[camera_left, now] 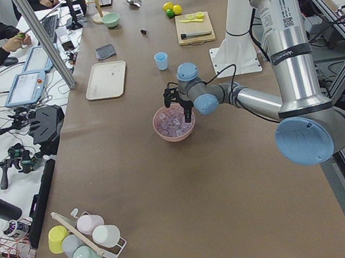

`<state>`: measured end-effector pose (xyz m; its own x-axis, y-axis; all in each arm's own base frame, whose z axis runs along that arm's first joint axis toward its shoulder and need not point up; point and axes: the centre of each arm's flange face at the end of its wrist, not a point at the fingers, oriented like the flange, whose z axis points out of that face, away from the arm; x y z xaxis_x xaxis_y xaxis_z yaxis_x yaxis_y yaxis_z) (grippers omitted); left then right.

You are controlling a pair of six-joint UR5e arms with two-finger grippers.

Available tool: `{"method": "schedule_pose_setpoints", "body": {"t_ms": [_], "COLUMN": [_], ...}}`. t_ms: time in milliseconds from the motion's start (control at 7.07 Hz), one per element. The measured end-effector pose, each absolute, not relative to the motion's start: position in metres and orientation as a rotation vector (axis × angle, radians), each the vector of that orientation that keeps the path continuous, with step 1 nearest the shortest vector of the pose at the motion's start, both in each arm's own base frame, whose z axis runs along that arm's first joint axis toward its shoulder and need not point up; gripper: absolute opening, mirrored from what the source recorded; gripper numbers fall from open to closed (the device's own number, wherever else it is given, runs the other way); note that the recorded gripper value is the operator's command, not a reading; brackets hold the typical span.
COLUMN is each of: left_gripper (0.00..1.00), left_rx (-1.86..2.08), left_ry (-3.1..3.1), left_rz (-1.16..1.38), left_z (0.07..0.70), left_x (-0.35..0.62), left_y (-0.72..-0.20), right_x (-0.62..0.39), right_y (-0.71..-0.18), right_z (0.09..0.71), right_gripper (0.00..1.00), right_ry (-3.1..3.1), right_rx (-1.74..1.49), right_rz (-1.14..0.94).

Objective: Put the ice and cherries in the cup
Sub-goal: 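Close the left gripper on an ice cube in the pink bowl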

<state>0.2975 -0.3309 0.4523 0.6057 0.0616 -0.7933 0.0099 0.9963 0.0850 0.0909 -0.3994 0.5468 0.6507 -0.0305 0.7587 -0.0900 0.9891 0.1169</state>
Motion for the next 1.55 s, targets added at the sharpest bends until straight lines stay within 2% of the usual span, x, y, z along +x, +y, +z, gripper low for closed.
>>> {"method": "schedule_pose_setpoints", "body": {"t_ms": [283,565,707,990,1131,1272,1414,1555], "left_gripper": [0.76,0.45,0.35,0.34,0.28,0.1,0.0,0.0], "left_rx": [0.07,0.068,0.069,0.07,0.071,0.072,0.075,0.077], "left_ry": [0.925,0.928,0.93,0.933,0.934,0.936,0.94,0.944], "left_rz": [0.009,0.009,0.01,0.013,0.014,0.016,0.019,0.019], "left_z": [0.451,0.449,0.448,0.446,0.445,0.445,0.443,0.44], "left_x": [0.3,0.301,0.302,0.304,0.305,0.307,0.308,0.307], "left_y": [-0.33,-0.329,-0.329,-0.331,-0.331,-0.332,-0.333,-0.333], "right_x": [0.091,0.092,0.093,0.094,0.094,0.094,0.094,0.095], "right_y": [-0.399,-0.397,-0.397,-0.396,-0.396,-0.396,-0.396,-0.396], "right_z": [0.546,0.546,0.546,0.546,0.546,0.546,0.546,0.546], "right_gripper": [1.0,1.0,1.0,1.0,1.0,1.0,1.0,1.0], "right_ry": [-0.862,-0.86,-0.859,-0.859,-0.858,-0.858,-0.858,-0.858], "right_rx": [0.15,0.152,0.152,0.153,0.153,0.153,0.153,0.154], "right_rz": [0.034,0.036,0.038,0.04,0.041,0.042,0.042,0.043]}}
